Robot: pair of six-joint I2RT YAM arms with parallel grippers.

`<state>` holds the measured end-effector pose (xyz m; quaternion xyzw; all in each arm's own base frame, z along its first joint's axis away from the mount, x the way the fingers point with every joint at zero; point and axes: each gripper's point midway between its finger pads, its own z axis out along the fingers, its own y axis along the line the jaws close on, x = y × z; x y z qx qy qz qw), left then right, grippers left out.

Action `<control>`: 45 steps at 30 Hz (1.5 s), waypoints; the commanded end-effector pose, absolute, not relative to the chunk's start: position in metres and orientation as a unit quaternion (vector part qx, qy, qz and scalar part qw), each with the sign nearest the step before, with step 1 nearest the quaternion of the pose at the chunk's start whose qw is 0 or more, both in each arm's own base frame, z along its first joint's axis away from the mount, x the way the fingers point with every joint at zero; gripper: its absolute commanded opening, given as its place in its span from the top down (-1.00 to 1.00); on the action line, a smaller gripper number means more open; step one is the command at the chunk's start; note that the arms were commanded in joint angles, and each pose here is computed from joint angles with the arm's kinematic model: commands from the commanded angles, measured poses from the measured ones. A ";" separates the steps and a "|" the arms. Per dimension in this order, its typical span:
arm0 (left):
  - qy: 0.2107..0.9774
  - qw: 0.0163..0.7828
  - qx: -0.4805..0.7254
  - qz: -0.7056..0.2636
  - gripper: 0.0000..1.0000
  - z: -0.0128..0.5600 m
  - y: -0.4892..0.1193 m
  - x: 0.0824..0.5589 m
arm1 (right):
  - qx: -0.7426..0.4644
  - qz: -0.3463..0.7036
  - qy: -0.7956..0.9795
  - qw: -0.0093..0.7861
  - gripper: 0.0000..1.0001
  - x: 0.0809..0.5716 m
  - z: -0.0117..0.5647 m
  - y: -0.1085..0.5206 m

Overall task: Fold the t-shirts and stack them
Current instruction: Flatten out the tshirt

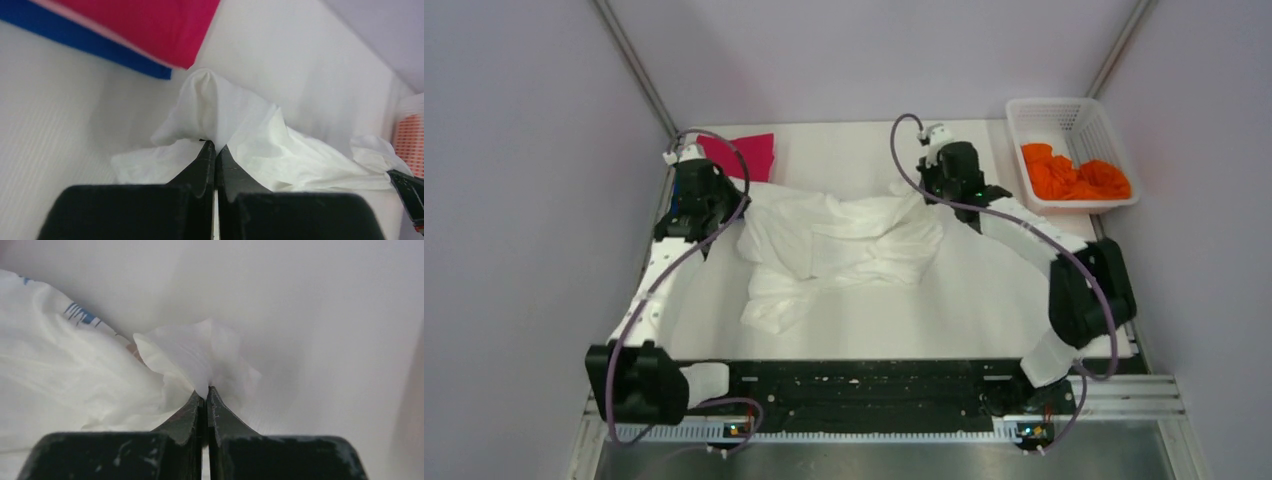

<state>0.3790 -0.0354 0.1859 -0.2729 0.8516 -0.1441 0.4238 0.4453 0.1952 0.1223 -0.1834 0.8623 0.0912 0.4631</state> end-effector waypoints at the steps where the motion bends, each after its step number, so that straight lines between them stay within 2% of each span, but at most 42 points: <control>1: 0.752 0.592 -0.220 -0.189 1.00 0.329 -0.033 0.361 | -0.168 0.143 0.739 0.637 1.00 0.409 0.315 0.187; 5: 0.663 0.692 -0.194 -0.210 1.00 0.424 -0.028 0.300 | -0.187 0.217 0.655 0.699 1.00 0.334 0.410 0.181; 11: 0.513 0.810 -0.150 -0.238 1.00 0.547 -0.023 0.175 | -0.235 0.296 0.521 0.765 1.00 0.214 0.531 0.164; 17: 0.438 0.846 -0.056 -0.298 1.00 0.609 -0.050 0.086 | -0.238 0.313 0.426 0.815 1.00 0.122 0.605 0.131; 21: 0.432 0.841 -0.027 -0.324 1.00 0.618 -0.063 0.069 | -0.216 0.294 0.441 0.820 1.00 0.117 0.608 0.117; 25: 0.461 0.822 -0.043 -0.332 1.00 0.600 -0.064 0.097 | -0.148 0.248 0.510 0.810 1.00 0.157 0.569 0.101; 29: 0.531 0.778 -0.078 -0.326 1.00 0.553 -0.064 0.161 | -0.107 0.229 0.565 0.786 1.00 0.189 0.511 0.099; 32: 0.595 0.728 -0.121 -0.319 1.00 0.492 -0.063 0.218 | -0.059 0.198 0.609 0.766 1.00 0.221 0.457 0.092; 39: 0.720 0.598 -0.233 -0.264 1.00 0.298 -0.050 0.348 | 0.023 0.083 0.715 0.694 1.00 0.317 0.305 0.083; 45: 0.793 0.510 -0.266 -0.201 1.00 0.202 -0.044 0.469 | 0.080 0.068 0.774 0.624 1.00 0.424 0.201 0.067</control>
